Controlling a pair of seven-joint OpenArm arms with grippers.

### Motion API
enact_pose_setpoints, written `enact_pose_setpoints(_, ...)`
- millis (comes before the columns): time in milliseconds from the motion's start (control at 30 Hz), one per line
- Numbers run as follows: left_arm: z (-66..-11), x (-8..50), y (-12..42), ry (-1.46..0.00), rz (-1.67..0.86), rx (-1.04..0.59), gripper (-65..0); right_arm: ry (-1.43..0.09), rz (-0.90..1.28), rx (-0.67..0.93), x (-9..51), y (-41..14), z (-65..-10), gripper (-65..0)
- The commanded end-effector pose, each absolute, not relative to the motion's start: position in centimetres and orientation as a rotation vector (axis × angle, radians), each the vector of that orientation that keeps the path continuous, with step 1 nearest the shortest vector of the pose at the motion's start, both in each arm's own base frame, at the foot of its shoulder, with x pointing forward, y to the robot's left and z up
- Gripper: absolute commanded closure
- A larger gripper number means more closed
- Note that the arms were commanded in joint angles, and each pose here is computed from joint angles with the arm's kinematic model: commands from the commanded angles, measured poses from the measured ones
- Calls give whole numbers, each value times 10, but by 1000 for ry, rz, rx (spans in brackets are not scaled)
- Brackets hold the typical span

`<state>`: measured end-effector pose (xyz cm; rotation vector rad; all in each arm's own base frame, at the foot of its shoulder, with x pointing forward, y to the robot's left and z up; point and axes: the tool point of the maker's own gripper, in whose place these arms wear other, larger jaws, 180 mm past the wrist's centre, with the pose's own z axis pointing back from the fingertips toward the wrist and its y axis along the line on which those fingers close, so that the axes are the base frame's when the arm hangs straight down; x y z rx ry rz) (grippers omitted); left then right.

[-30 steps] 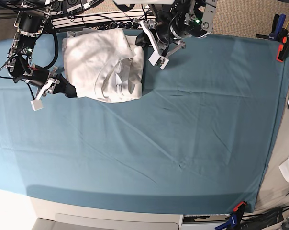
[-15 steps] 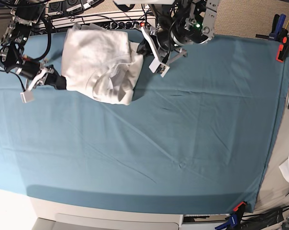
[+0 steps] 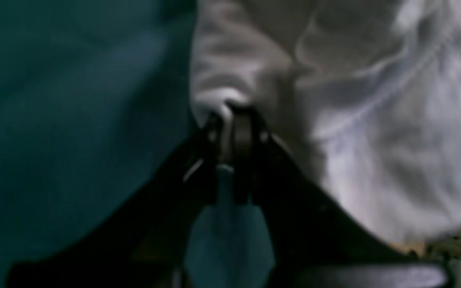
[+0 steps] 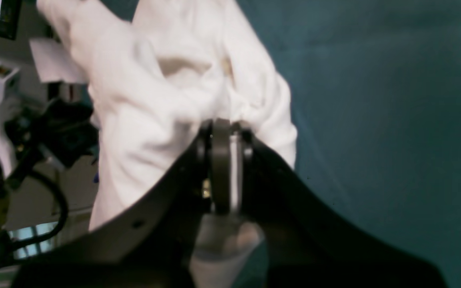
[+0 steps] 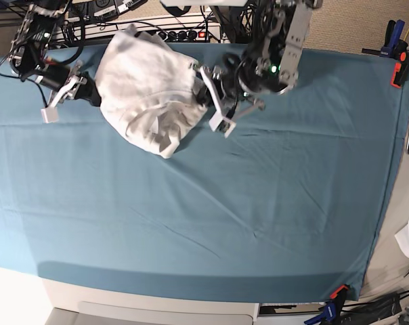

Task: Fold the T-shirt properly
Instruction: 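Grasp the bundle sides with both grippers and straighten it, then release the bundle and pull the left gripper back from its side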

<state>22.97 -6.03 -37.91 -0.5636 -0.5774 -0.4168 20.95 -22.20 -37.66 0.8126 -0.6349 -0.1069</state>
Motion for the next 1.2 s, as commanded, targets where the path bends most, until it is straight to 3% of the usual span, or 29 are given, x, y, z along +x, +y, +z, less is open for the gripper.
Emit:
enact_pose_setpoints(0, -366, 245, -66, -634, -419, -582, 0, -627, -93, 817, 206, -220, -375, 0)
enact_pose_setpoints(300, -352, 290, -66, -693, -458, -546, 0, -631, -163, 920, 187, -201, -376, 0)
enact_pose_setpoints(633, -324, 316, -78, -777, -516, -550, 0, -691, -75, 935, 181, -171, -350, 0)
enact_pose_setpoints(1167, -329, 349, -92, -759, -628, -475, 0, -707, -110, 990, 170, -144, -347, 0)
